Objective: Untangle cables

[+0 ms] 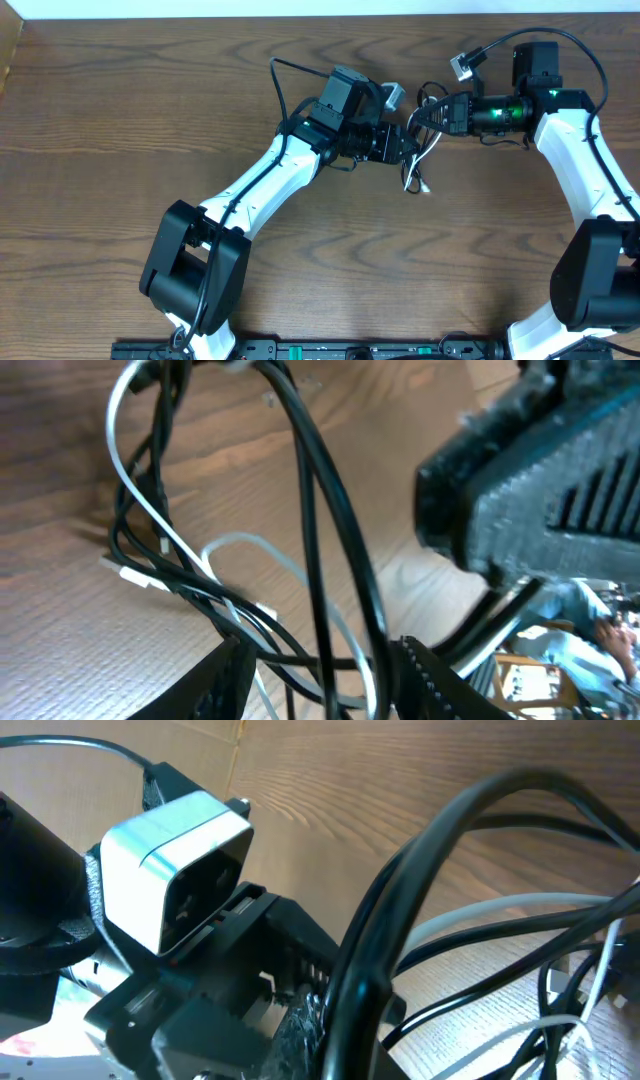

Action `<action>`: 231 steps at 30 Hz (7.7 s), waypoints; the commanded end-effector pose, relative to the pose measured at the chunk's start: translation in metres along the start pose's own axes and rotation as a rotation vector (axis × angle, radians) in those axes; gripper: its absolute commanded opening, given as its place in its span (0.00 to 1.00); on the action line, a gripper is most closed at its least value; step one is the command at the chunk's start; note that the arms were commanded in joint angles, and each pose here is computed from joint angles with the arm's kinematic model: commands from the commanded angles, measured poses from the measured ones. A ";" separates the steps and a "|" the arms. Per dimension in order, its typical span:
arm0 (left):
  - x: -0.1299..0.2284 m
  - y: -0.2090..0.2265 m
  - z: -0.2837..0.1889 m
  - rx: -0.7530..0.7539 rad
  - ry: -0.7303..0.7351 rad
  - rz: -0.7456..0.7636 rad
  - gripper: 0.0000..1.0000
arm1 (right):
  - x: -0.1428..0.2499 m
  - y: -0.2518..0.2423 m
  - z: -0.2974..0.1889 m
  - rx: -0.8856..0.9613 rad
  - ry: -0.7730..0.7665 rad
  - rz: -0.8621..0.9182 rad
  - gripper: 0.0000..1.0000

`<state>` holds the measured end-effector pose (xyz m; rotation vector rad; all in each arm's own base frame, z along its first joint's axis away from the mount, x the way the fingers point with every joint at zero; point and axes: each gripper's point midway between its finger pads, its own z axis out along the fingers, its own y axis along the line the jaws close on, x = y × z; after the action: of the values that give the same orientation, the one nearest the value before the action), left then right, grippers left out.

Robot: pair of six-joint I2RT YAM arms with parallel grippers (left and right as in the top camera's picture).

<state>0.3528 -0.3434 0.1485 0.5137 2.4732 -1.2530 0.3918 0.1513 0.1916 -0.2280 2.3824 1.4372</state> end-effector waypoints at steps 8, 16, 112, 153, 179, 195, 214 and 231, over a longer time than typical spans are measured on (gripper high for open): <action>0.010 0.032 0.037 -0.073 0.012 -0.021 0.33 | -0.003 0.010 -0.003 -0.029 -0.006 -0.013 0.01; 0.000 0.040 0.017 -0.093 -0.013 -0.038 0.08 | 0.009 -0.069 -0.024 0.428 -0.021 0.195 0.01; -0.093 -0.079 -0.274 0.465 -0.378 -0.269 0.07 | 0.055 -0.165 -0.013 1.164 -0.023 0.333 0.01; -0.113 -0.054 -0.284 0.318 -0.557 -0.104 0.07 | -0.012 -0.007 0.087 0.483 0.006 -0.081 0.01; -0.005 0.159 -0.293 -0.783 -0.402 -0.401 0.07 | -0.074 0.062 -0.209 0.652 -0.526 -0.031 0.01; 0.026 0.196 -0.263 -0.810 -0.202 -0.447 0.07 | -0.083 0.196 -0.278 0.541 -0.773 -0.290 0.01; -0.003 0.088 -0.236 -0.334 -0.224 -0.179 0.69 | -0.058 0.076 -0.137 0.517 -0.135 -0.185 0.75; 0.003 0.064 -0.079 -0.370 0.003 0.141 0.72 | -0.052 -0.030 -0.088 0.557 0.071 0.057 0.75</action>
<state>0.3581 -0.2233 0.1779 0.4934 2.5252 -0.8080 0.4295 0.0677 0.2225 -0.0791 2.7511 0.7714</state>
